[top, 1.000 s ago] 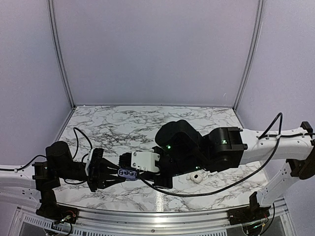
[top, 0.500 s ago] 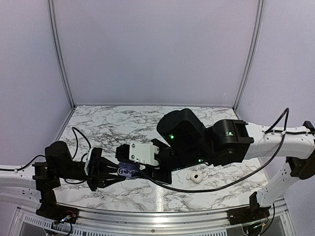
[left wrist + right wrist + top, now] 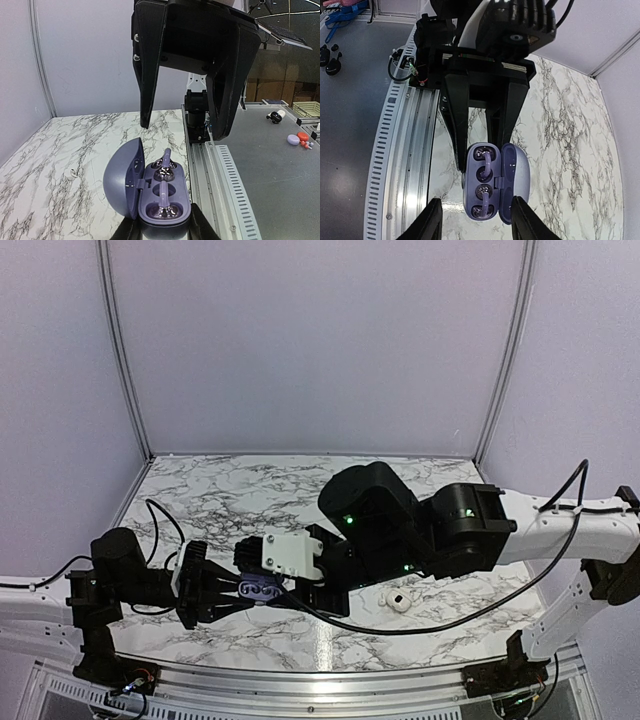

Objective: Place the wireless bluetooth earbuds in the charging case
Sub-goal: Adjust the right earbud in the right side groove of the charging case.

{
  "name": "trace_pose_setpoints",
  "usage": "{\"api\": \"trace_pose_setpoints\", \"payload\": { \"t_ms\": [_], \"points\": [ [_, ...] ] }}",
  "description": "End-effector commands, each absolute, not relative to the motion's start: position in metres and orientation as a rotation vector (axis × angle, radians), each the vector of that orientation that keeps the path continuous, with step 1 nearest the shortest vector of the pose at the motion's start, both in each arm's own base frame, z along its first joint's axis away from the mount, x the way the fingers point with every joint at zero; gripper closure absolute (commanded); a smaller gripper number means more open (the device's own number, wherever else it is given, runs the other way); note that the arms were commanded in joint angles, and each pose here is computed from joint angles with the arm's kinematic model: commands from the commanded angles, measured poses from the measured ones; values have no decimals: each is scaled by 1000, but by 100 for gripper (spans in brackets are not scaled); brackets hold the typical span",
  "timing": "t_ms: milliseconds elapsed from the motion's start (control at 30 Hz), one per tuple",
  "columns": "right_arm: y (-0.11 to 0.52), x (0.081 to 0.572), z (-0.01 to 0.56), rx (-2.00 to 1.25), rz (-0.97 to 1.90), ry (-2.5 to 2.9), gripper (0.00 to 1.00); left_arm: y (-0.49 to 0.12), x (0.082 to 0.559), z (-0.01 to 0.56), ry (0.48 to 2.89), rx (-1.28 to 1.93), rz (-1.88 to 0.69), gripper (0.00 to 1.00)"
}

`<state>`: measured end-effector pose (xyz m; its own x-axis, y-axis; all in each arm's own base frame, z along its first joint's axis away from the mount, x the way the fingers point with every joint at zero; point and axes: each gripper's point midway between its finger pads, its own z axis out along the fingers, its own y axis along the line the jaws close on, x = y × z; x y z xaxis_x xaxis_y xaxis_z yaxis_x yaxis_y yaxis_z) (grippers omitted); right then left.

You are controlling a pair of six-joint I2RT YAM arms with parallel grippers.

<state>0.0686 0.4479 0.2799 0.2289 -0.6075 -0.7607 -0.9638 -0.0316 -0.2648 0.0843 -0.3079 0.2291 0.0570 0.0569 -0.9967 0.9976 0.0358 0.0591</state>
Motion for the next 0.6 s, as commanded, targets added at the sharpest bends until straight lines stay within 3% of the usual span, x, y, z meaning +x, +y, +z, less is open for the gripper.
{"api": "trace_pose_setpoints", "payload": {
  "t_ms": [0,167,567],
  "points": [
    [449,60,308,-1710,650,1411,51,-306,82,239,1174,1226,-1114,100],
    [448,59,301,-1741,641,1414,53,-309,83,236,1180,1242,-1115,100],
    [450,72,286,-1741,541,1465,76,-311,82,236,1180,1248,-1116,100]
  ]
}}
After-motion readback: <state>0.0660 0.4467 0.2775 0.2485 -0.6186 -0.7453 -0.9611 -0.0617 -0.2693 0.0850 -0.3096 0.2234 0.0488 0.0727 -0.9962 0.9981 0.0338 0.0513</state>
